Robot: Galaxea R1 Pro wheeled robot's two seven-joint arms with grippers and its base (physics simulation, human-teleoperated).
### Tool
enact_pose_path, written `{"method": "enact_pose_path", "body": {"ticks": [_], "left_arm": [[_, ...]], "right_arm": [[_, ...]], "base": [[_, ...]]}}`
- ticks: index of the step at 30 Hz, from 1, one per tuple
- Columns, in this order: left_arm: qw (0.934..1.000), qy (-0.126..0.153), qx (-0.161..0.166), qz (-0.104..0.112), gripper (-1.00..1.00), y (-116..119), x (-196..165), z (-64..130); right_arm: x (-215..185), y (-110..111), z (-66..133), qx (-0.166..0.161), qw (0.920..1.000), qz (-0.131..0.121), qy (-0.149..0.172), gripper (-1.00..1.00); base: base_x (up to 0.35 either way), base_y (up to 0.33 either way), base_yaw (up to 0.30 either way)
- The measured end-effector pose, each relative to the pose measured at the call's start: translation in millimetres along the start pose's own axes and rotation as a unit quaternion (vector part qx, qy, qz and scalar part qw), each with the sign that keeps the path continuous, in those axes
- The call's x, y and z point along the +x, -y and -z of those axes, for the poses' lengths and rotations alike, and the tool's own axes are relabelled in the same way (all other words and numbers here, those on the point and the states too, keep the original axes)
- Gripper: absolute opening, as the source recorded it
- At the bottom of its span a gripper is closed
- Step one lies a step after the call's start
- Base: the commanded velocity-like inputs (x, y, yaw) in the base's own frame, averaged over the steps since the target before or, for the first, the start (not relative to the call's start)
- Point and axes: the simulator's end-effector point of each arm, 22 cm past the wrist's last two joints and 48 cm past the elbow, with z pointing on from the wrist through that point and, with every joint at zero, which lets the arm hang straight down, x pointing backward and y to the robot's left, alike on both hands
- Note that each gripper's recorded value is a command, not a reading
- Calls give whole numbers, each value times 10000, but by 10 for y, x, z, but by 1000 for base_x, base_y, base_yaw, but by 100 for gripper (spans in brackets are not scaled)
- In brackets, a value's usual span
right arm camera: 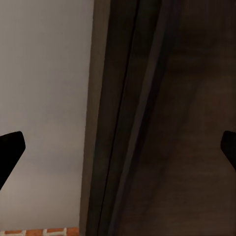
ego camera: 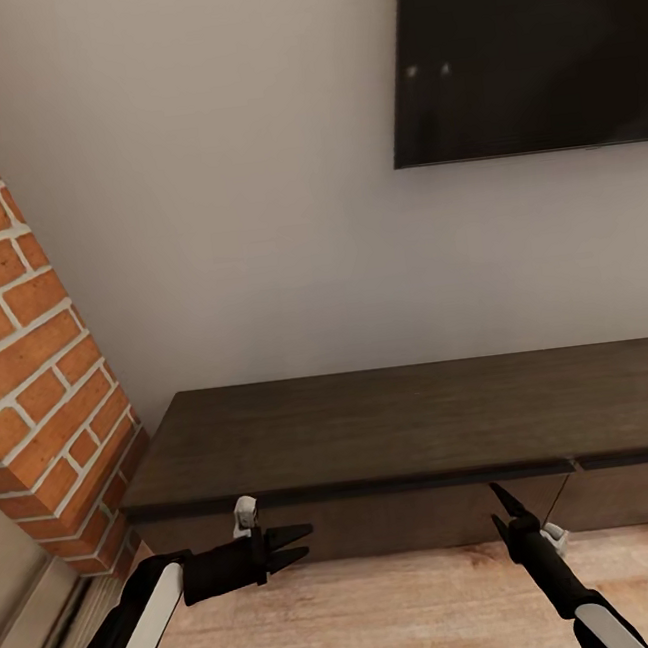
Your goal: Place each of the two pumpkins and all three candles from the living room inside a cabinet in the living room (use any cabinet), then make sure every cabinet is closed, and position the cauldron so it is next to a table in the living room.
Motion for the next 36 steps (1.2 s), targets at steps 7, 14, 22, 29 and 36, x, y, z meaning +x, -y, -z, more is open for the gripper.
{"method": "enact_pose_path", "body": {"ticks": [7,14,22,29,36], "left_arm": [[10000,7,-13,1,100,-8,-4,15],[10000,8,-13,0,100,-156,66,5],[9999,-17,-45,134,100,-305,102,-15],[9998,-29,-60,195,100,-362,118,-22],[9995,-51,-79,314,100,-466,147,-42]], "right_arm": [[-2,-12,-3,-18,10000,7,-1,100],[25,102,14,-115,9999,0,-6,100],[59,80,37,-432,9990,-59,-46,100],[62,116,42,-439,9990,-73,-49,100],[77,211,47,-389,9992,-84,-62,100]], "base": [[0,0,0],[0,0,0],[0,0,0],[0,0,0],[0,0,0]]}}
